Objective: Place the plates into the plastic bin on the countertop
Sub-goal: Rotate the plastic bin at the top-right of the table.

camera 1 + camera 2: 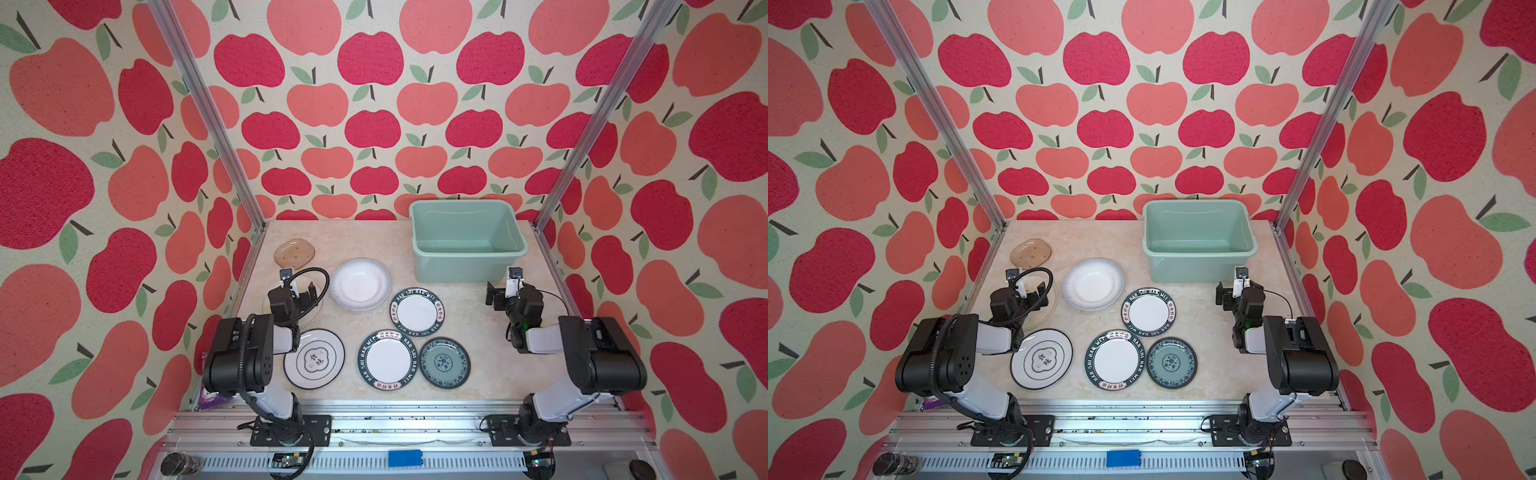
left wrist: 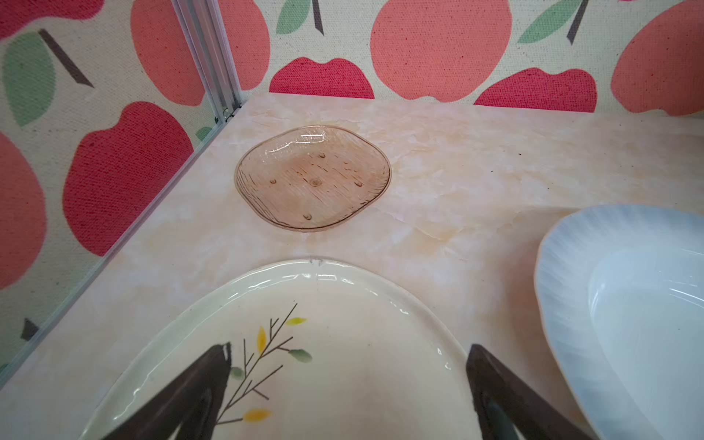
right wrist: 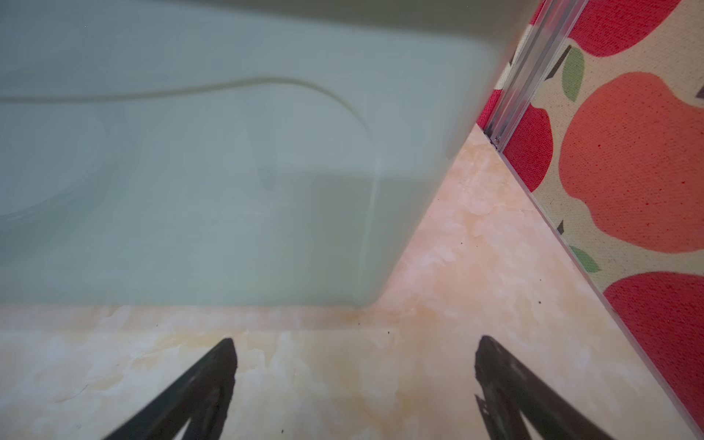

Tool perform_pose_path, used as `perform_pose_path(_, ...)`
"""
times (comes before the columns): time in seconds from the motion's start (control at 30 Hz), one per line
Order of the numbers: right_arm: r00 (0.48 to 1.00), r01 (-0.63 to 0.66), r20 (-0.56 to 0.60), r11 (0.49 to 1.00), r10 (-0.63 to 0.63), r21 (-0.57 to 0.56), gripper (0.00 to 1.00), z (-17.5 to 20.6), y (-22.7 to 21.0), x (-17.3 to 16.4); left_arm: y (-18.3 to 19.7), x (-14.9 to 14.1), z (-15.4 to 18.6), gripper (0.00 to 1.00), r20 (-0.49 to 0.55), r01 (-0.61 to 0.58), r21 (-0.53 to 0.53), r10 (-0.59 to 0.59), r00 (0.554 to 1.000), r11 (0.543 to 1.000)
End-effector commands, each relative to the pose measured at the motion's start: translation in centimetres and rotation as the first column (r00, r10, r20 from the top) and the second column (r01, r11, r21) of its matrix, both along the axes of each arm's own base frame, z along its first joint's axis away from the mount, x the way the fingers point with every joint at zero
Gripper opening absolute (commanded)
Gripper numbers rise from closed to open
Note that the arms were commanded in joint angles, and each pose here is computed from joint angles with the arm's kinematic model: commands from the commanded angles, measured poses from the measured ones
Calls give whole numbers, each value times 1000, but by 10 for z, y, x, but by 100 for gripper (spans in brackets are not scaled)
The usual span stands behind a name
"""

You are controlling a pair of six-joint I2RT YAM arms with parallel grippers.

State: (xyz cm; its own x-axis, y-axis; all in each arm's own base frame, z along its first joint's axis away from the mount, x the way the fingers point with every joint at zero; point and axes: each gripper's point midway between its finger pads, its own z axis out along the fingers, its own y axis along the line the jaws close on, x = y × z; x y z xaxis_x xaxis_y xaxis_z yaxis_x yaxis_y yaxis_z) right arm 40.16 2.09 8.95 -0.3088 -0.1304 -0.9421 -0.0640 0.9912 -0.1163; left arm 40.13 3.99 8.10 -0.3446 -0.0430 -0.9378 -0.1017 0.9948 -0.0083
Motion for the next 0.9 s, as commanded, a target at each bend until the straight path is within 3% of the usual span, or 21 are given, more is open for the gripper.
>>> perform_pose_path(0.0, 1000, -15, -2, 1000, 15, -9, 99, 1, 2, -3, -5, -2, 0, 99, -8, 20, -11, -20, 1000, 1000)
perform_pose_path(0.37, 1000, -11, -6, 1000, 11, -2, 99, 1, 1, -3, -2, -4, 0, 99, 2, 48, -74, -48, 999, 996)
perform_pose_path(0.77, 1000, 9, 0, 1000, -9, -4, 99, 2, -2, -3, -2, -4, 0, 99, 1, 47, -73, -47, 999, 996)
perform_pose_path(0.87, 991, 130, 17, 991, -129, -17, 99, 9, -21, -5, -2, -4, 1, 99, 4, 51, -73, -51, 999, 996)
